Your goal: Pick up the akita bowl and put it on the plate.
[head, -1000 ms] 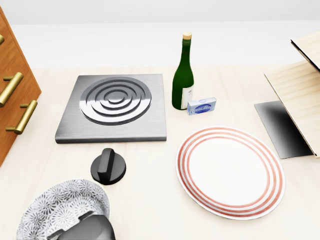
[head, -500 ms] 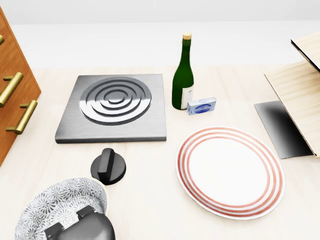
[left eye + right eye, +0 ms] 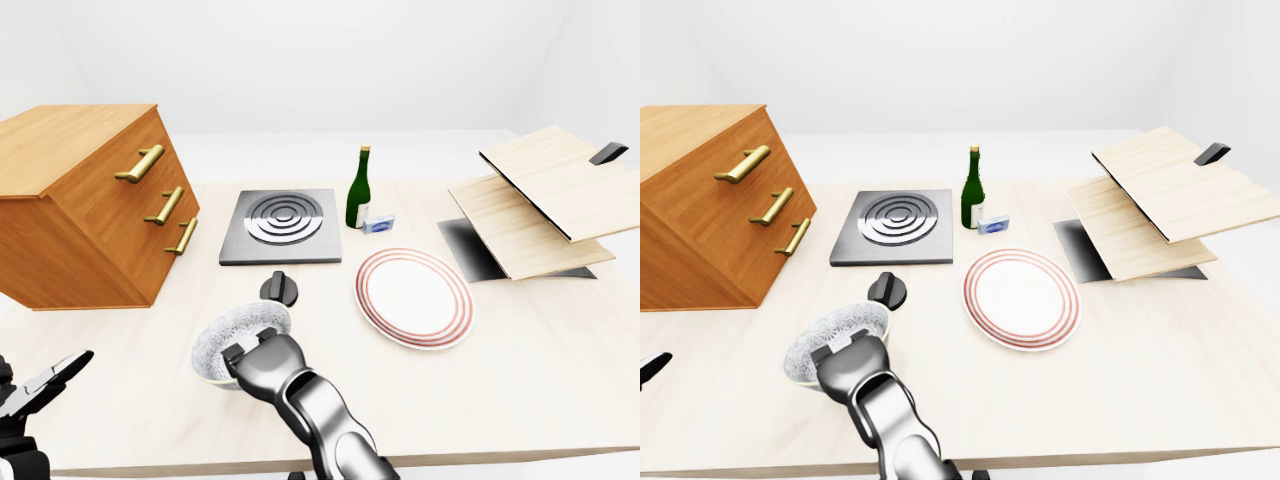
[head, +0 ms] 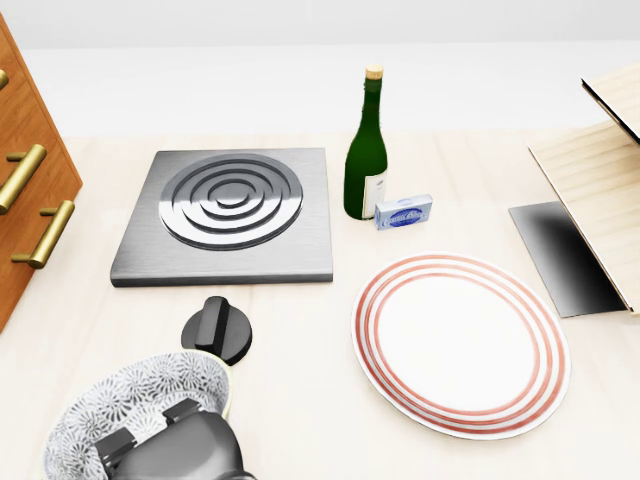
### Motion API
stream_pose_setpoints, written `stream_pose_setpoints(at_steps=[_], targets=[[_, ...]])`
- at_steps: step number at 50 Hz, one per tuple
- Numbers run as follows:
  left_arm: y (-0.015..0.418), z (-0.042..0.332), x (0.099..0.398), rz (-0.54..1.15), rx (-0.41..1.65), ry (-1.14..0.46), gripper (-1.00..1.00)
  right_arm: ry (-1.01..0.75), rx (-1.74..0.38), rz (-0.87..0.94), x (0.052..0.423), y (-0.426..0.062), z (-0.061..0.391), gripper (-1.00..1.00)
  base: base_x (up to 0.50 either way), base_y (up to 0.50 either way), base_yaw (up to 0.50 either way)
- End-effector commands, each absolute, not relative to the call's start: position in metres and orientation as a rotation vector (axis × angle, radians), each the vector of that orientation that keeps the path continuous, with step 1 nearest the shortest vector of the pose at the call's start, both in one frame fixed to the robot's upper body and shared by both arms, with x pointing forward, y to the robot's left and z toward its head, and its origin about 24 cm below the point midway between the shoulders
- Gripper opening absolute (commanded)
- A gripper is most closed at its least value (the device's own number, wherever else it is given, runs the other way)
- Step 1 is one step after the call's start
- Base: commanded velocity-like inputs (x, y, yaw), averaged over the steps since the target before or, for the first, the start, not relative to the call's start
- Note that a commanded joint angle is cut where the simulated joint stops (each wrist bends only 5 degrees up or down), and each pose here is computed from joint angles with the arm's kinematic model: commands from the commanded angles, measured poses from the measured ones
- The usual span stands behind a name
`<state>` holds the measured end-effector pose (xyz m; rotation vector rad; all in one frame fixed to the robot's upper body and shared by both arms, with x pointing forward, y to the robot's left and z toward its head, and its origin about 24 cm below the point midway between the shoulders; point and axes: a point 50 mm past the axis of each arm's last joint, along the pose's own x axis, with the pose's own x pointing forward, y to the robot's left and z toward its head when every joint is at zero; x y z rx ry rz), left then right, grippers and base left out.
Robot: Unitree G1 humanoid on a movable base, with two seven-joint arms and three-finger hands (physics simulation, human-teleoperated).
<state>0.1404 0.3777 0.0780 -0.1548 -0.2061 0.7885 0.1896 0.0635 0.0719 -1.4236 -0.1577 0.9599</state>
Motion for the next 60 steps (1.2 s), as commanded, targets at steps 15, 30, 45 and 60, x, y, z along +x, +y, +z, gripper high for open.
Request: stream_pose_setpoints(at_steps=[15, 30, 45, 60], targets=[[0.378, 0.080, 0.138, 0.796, -0.156, -0.212, 1.00, -0.244, -1.466, 0.767, 0.195, 0.046, 0.106, -1.00, 0.00, 0.00, 0.00], [0.379, 0.079, 0.139, 0.796, -0.156, -0.214, 1.00, -0.249, -1.456, 0.678, 0.206, 0.035, 0.120, -1.00, 0.00, 0.00, 0.00], [0.379, 0.080, 0.138, 0.800, -0.155, -0.216, 1.00, -0.289, -1.451, 0.530, 0.216, 0.022, 0.147, -1.00, 0.00, 0.00, 0.00], [0.379, 0.078, 0.138, 0.802, -0.156, -0.217, 1.00, -0.302, -1.440, 0.381, 0.219, -0.002, 0.167, -1.00, 0.00, 0.00, 0.00]])
